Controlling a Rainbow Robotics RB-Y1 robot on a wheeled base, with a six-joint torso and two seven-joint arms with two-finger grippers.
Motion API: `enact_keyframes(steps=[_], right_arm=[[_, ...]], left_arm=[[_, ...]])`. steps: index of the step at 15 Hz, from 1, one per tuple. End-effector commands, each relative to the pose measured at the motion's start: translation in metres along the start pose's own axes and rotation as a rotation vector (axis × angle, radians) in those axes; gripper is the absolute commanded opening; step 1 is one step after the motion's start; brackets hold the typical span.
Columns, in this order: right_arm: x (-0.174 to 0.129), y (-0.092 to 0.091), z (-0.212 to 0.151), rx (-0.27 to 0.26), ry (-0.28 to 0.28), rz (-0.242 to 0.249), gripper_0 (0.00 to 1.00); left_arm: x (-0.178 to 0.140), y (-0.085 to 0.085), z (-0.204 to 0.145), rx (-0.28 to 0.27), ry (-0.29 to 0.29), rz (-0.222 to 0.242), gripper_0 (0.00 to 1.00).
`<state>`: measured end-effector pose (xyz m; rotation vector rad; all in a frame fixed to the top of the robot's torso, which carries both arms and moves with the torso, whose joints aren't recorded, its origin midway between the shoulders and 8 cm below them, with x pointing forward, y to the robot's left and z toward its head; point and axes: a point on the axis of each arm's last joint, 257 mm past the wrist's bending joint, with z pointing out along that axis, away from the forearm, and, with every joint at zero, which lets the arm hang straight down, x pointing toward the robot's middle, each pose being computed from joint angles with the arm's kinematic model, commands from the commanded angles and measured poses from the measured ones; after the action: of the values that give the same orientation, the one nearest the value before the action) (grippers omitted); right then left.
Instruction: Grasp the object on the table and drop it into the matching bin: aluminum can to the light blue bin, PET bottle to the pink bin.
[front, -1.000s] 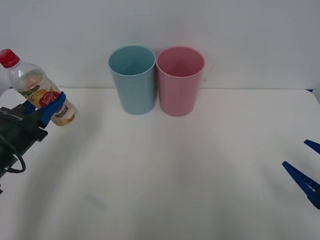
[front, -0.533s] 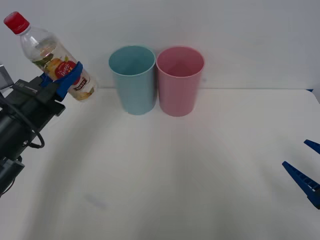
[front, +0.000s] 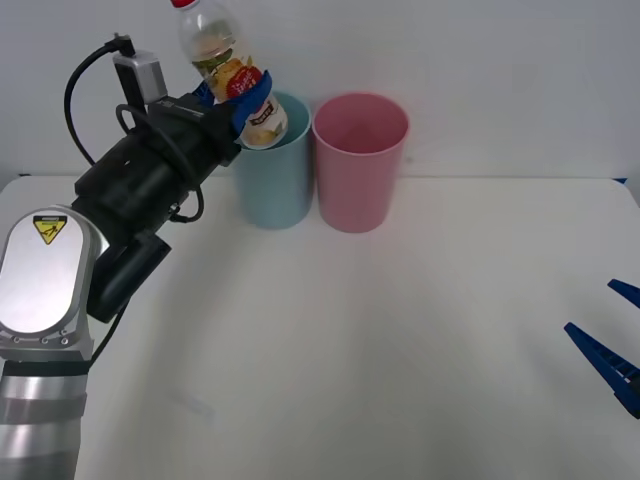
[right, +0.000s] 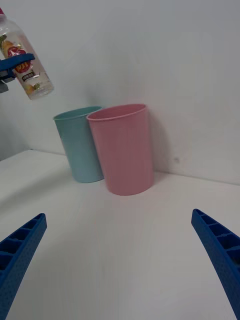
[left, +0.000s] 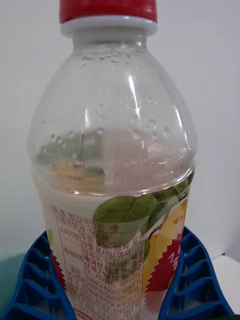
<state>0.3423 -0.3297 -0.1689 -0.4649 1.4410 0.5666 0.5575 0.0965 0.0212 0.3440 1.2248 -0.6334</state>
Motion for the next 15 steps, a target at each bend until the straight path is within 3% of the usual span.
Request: enact_keyframes(steps=[1, 3, 5, 11, 15], right_arm=[[0.000, 0.000, 0.000, 0.000, 0.000, 0.000, 1.00], [0.000, 0.000, 0.000, 0.000, 0.000, 0.000, 1.00], [0.000, 0.000, 0.000, 0.000, 0.000, 0.000, 1.00], [0.000, 0.000, 0.000, 0.000, 0.000, 0.000, 1.00], [0.000, 0.000, 0.000, 0.000, 0.000, 0.000, 1.00]], left_arm=[[0.009, -0.005, 0.045, 0.020, 0.038, 0.029, 0.00], [0.021, -0.007, 0.079, 0.030, 0.100, 0.085, 0.00], [0.027, -0.009, 0.105, 0.029, 0.136, 0.102, 0.00], [0.048, -0.026, 0.174, 0.057, 0.260, 0.089, 0.00], [0.056, -0.043, 0.183, 0.072, 0.276, 0.100, 0.00]])
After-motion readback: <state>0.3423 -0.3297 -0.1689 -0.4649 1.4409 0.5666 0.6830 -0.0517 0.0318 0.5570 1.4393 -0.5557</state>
